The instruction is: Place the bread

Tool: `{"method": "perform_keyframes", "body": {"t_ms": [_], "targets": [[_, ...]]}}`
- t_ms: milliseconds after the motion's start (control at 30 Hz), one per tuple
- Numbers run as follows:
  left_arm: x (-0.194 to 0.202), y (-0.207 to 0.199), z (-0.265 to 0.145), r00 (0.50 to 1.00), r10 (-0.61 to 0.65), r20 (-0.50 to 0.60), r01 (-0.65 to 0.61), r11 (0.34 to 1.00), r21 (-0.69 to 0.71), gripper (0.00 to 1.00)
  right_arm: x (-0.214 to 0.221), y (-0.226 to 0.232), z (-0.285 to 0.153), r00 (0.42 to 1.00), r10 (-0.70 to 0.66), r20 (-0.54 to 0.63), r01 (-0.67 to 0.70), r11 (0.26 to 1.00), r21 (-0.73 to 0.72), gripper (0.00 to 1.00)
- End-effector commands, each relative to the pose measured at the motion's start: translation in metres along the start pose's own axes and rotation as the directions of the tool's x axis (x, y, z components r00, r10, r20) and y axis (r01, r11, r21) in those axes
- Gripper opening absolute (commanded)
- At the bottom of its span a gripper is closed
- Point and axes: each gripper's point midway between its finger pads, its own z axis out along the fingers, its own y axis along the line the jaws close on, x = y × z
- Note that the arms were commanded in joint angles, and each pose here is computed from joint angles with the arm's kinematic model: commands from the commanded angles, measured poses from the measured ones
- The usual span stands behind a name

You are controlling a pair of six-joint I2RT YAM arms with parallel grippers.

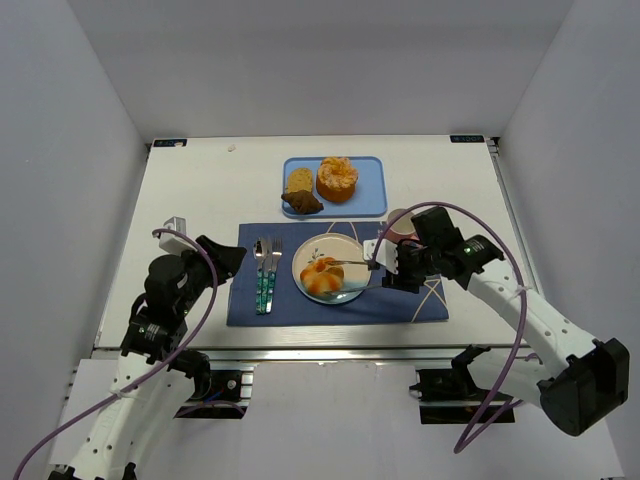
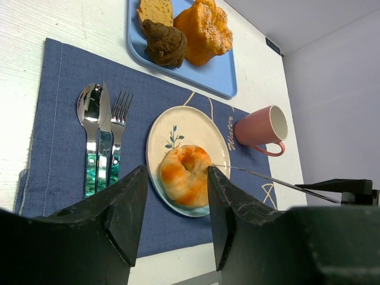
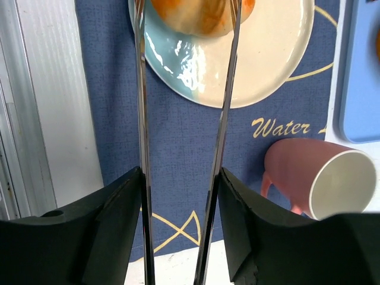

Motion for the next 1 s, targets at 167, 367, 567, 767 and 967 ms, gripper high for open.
{"method": "perform_keyframes", "body": {"t_ms": [167,367,567,767,967], "targets": [[-0.005,-0.002,-0.001,1.000,-0.003,0.015,0.003,1.000,-0.001,0.55,-0.034,0.005,-0.023,0.988,-0.059,0.142,0.056,0.998,0.026,0.57],[-0.005,-0.004,0.000,1.000,-0.003,0.014,0.003,1.000,0.007,0.55,-0.070,-0.045,-0.046,0.947,0.149,0.285,-0.200,0.967,0.160,0.47],[-0.007,-0.005,0.001,1.000,0.005,0.011,-0.005,1.000,0.008,0.55,-0.051,-0.157,-0.067,0.710,0.537,0.455,-0.681,0.689,0.249,0.36],[-0.007,-0.005,0.002,1.000,-0.003,0.019,0.002,1.000,0.011,0.55,-0.004,-0.230,-0.062,0.313,0.798,0.515,-0.946,0.311,0.094,0.35],[-0.006,-0.005,0.003,1.000,-0.010,0.017,0.010,1.000,0.015,0.55,0.011,-0.250,-0.034,0.144,0.854,0.500,-0.986,0.164,0.004,0.45]]}}
